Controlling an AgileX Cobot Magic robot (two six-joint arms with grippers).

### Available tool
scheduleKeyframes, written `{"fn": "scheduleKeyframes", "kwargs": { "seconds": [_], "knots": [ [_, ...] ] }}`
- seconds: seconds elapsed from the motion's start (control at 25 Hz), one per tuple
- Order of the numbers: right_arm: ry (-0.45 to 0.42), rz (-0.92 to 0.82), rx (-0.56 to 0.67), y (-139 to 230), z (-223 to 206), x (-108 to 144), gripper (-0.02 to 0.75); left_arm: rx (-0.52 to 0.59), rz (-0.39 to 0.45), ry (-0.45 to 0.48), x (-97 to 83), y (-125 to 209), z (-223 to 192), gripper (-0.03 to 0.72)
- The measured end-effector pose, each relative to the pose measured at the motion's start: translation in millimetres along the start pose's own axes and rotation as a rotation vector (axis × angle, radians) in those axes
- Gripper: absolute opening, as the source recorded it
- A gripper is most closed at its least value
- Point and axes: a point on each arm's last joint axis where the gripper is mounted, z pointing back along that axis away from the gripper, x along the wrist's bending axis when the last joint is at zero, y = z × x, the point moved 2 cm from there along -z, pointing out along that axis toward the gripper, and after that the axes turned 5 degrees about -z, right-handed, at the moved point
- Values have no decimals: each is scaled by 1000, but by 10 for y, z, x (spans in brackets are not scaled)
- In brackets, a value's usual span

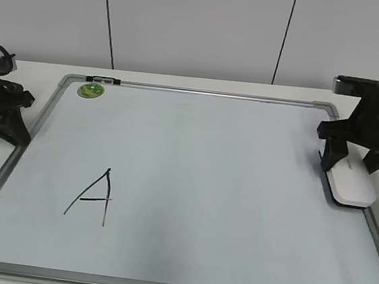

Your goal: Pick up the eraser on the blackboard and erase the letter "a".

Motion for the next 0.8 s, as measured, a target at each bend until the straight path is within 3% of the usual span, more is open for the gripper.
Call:
{"fn": "scheduleKeyframes", "kwargs": {
  "seconds": [0.44, 0.64, 0.8],
  "knots": [
    [2, -5, 3, -47, -237, -10, 535, 2, 0, 1, -1, 2, 0, 29],
    [0, -7, -22, -104, -200, -2, 624, 2, 0, 1, -1, 2, 0, 29],
    [0, -1, -24, -198, -42, 16, 644, 2, 0, 1, -1, 2, 0, 29]
  ]
}}
